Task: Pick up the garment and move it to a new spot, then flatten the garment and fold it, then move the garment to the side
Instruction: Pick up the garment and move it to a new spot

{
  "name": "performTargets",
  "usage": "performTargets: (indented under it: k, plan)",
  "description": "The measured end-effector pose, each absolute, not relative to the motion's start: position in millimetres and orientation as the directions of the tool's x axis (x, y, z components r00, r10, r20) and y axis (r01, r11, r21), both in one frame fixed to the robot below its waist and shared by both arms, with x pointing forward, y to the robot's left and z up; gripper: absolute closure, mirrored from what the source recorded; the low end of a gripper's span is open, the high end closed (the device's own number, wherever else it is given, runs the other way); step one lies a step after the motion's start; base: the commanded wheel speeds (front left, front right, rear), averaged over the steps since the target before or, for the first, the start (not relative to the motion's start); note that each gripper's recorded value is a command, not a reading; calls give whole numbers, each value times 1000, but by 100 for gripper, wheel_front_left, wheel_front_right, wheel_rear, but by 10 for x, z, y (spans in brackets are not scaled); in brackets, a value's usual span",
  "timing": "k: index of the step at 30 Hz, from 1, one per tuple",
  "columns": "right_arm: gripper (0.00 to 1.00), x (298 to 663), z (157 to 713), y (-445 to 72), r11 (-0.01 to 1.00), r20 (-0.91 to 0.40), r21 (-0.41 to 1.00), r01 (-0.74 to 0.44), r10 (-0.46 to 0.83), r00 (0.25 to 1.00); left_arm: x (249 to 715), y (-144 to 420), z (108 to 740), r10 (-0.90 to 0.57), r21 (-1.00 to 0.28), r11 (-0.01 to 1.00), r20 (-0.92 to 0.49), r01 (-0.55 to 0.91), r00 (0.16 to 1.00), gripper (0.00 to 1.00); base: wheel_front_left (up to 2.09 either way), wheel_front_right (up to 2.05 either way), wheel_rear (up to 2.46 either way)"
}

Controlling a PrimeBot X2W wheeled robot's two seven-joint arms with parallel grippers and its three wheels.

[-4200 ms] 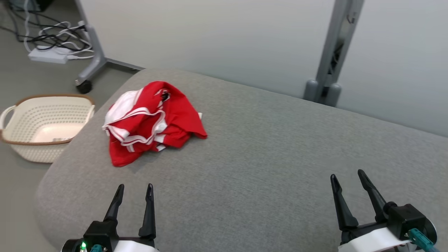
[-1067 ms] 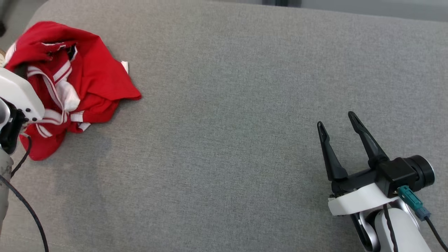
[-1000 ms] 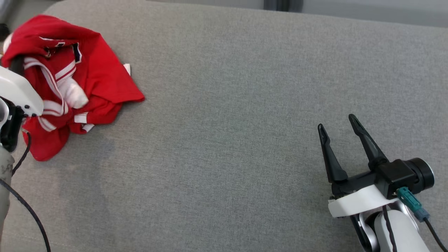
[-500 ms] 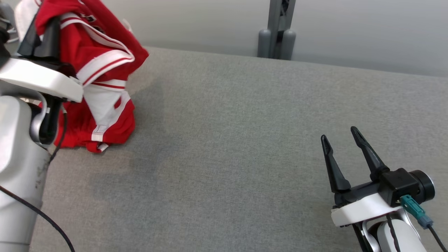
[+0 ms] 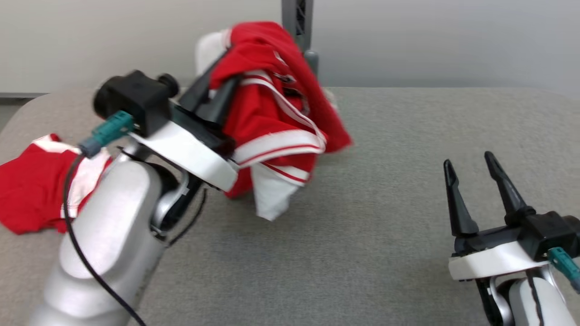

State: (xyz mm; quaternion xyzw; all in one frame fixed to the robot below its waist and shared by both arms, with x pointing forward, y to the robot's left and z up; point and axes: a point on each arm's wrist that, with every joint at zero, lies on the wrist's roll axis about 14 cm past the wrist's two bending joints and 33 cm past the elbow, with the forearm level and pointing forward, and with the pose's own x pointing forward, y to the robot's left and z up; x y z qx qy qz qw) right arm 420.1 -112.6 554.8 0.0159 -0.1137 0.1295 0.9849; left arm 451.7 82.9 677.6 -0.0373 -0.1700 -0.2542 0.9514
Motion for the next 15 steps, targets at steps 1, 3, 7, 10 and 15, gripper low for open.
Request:
performTargets:
  k: [1, 3, 7, 10, 15]
  plan:
    - [0, 4200, 5566, -1199, 971, 233, 3, -239, 232, 944, 4501, 682, 6756, -501, 12, 849, 337, 528, 797, 100, 0, 0, 0]
    - [0, 4192, 5620, -1349, 980, 250, 16, -200, 189, 950, 4467, 409, 6689, -554, 0, 810, 325, 586, 766, 100, 0, 0, 0]
    - [0, 4141, 5637, -1632, 992, 254, 20, -123, 114, 960, 4436, -45, 6464, -638, -2, 747, 280, 665, 717, 100, 0, 0, 0]
    - [0, 4100, 5627, -1832, 998, 250, 19, -67, 60, 966, 4412, -351, 6250, -689, 0, 703, 250, 711, 680, 100, 0, 0, 0]
    - [0, 3991, 5564, -2281, 998, 231, 32, 61, -67, 971, 4369, -784, 5884, -747, -45, 639, 205, 768, 633, 100, 0, 0, 0]
